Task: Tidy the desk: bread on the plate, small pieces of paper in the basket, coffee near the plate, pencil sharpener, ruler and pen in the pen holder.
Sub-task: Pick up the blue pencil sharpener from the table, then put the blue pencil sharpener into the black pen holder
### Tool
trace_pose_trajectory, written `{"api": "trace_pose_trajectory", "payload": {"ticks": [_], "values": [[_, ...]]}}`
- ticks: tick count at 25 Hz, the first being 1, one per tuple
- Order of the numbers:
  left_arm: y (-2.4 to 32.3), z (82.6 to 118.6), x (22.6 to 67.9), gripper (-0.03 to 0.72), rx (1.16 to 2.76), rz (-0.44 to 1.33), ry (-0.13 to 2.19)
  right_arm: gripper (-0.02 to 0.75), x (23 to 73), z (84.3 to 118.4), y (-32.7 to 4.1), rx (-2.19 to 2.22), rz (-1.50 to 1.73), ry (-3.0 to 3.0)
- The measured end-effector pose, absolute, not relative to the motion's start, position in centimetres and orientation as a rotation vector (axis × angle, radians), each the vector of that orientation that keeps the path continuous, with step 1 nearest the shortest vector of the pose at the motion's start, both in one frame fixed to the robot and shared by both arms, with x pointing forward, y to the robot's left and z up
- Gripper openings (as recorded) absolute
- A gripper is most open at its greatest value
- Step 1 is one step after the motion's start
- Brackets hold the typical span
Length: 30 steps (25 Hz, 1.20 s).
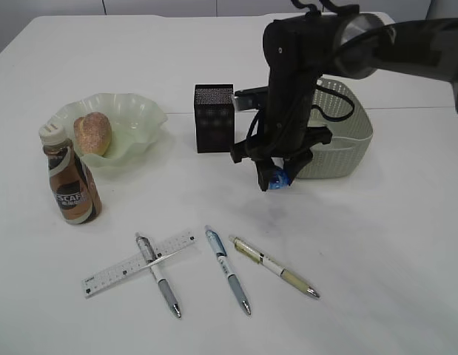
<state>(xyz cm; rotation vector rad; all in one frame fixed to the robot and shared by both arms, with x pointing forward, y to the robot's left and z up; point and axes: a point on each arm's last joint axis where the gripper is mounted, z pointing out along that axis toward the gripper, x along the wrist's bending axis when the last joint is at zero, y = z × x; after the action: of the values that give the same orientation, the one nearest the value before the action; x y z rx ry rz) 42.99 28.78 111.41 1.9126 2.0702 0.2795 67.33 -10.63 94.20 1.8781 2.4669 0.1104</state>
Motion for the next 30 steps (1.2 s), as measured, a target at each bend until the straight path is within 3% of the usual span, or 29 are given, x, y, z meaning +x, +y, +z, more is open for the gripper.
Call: {"api": "trace_pose_trajectory", "payload": {"ticks": [10,19,30], "values": [[28.8,111.4,43.0,0.372,1.913,0.280,2.070,0.341,65.2,95.4,-11.1,1.788,0.113,2.480],[28.8,111.4,43.0,0.372,1.913,0.280,2.070,0.340,62.2,99.1,-12.0,1.530,0.593,2.307],[28.8,111.4,43.0,0.372,1.913,0.280,2.070,0.340,64.1,101.9,-10.9,1.281,1.018,2.050]]}}
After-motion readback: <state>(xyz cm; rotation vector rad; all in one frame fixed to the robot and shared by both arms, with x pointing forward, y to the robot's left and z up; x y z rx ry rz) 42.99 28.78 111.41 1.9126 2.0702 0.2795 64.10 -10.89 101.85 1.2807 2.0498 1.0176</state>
